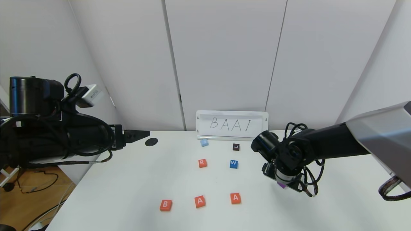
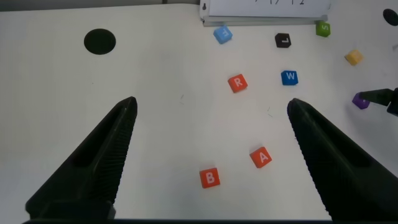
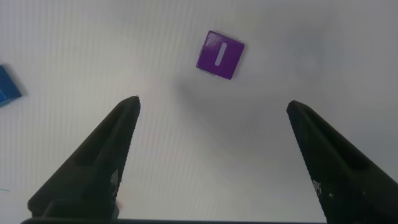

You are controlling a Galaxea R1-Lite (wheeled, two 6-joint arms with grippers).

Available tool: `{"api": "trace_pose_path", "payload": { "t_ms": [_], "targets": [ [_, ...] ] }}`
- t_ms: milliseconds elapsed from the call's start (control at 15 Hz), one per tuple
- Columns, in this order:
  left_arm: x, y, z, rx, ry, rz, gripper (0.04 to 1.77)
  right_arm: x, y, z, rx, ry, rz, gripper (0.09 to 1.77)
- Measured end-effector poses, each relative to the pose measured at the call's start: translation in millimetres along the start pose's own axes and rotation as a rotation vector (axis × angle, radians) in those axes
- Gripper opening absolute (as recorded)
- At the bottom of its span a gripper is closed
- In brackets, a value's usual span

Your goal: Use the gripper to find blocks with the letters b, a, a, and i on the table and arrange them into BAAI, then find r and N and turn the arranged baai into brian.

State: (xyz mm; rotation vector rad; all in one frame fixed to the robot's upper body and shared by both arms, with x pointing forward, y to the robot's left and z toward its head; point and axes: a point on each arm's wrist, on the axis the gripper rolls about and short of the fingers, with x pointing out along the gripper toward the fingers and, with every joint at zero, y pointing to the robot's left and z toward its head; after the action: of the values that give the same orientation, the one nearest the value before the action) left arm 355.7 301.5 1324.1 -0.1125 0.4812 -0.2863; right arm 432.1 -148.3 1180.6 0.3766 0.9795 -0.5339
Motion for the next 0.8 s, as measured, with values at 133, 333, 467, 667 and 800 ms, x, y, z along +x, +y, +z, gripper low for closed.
{"api": "trace_pose_path", "payload": {
  "t_ms": [133,333,467,667,800],
  "targets": [
    [0.2,0.1,-0.1,-0.001,0.001,0.000,1.72,4.9,-2.8,6.6,0.035,0.008,-0.005,1.70],
    [0.9,0.2,-0.4,-0.001,0.003,0.000,1.72,11.8,-7.1,15.3,0.070,0.036,-0.005,1.71],
    [1.2,0.4,-0.5,-0.001,0.004,0.001,1.72,15.5,-9.0,18.7,0.098,0.048,-0.008,1.71],
    [1.2,0.4,-0.5,-0.001,0.004,0.001,1.72,20.9,-9.2,19.5,0.109,0.062,-0.010,1.71],
    [1.2,0.4,-0.5,-0.001,0.004,0.001,1.72,22.7,-8.7,20.7,0.114,0.085,0.001,1.71]
  ]
}}
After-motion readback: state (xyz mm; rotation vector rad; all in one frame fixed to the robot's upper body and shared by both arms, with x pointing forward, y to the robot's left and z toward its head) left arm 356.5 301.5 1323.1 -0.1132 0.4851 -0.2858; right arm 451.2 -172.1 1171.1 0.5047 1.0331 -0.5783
